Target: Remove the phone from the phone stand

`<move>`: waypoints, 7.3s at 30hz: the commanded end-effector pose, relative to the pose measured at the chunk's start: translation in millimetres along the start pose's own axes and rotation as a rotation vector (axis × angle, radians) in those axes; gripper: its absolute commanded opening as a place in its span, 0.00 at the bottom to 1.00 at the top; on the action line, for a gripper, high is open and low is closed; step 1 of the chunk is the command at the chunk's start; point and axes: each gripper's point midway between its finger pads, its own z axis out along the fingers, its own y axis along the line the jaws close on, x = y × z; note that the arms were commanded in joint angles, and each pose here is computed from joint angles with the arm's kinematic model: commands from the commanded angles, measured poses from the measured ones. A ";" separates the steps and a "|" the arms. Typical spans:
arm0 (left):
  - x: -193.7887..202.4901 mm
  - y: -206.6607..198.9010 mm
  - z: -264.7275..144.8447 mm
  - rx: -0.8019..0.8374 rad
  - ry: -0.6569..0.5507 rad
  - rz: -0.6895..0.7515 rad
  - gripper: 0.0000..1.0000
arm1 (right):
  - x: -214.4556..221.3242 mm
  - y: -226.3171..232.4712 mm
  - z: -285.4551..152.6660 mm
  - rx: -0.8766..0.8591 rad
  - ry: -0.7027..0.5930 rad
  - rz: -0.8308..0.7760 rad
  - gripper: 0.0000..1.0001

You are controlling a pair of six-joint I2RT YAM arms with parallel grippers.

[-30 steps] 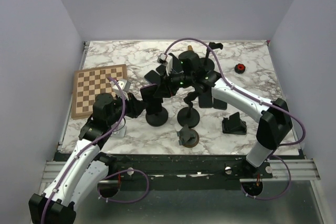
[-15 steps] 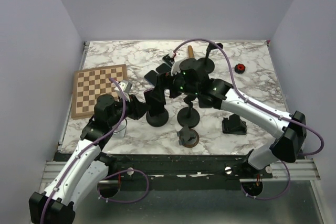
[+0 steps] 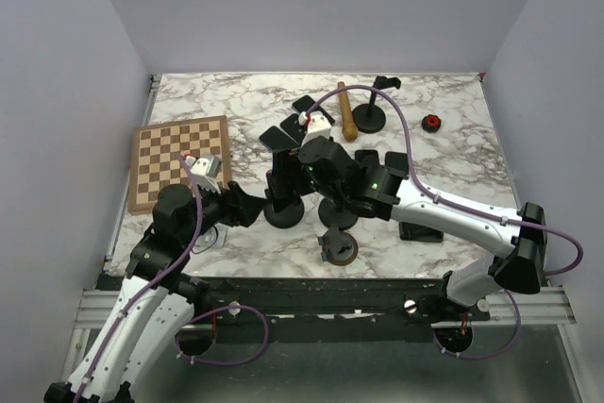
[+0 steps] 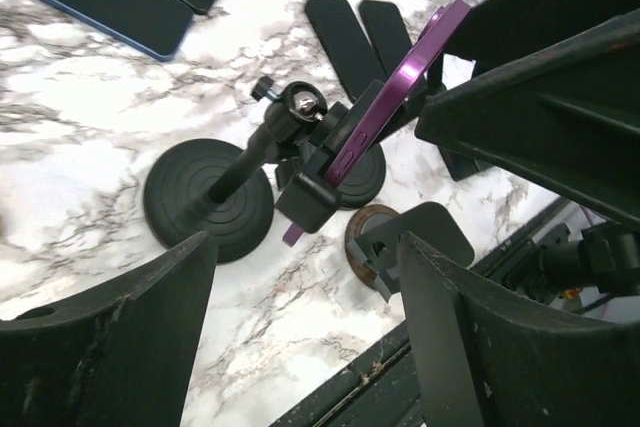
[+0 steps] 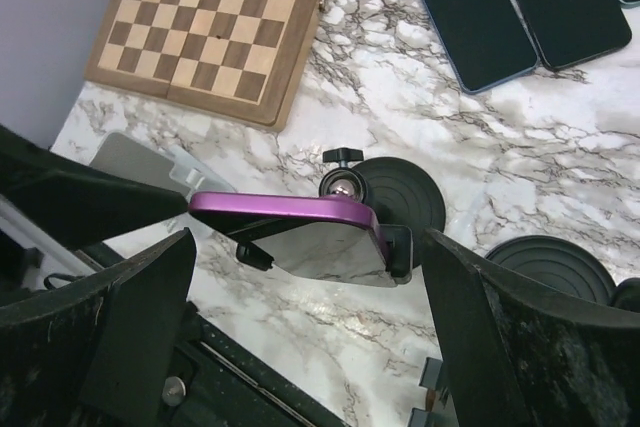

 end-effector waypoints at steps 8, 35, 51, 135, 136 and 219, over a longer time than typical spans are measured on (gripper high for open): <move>-35.3 42.5 -58.6 -0.365 -0.210 -0.003 0.83 | -0.8 7.8 2.1 0.140 -0.091 -0.034 1.00; -20.4 30.7 -37.4 -0.247 -0.157 -0.033 0.83 | 17.1 0.1 23.0 0.319 -0.121 -0.088 0.92; 3.4 10.0 -4.9 -0.049 -0.041 -0.042 0.76 | 17.7 -2.2 31.1 0.185 -0.071 -0.173 0.01; 3.1 -12.1 2.3 0.027 0.067 0.118 0.24 | -76.2 33.9 -46.2 -0.661 -0.140 -0.114 0.01; -4.4 -14.1 -1.9 0.018 0.044 0.126 0.33 | -86.0 30.5 -52.4 -0.631 -0.180 -0.099 0.01; -179.0 -33.9 -7.4 -0.175 -0.450 0.445 0.93 | 108.8 -471.7 4.7 1.070 0.412 0.209 0.57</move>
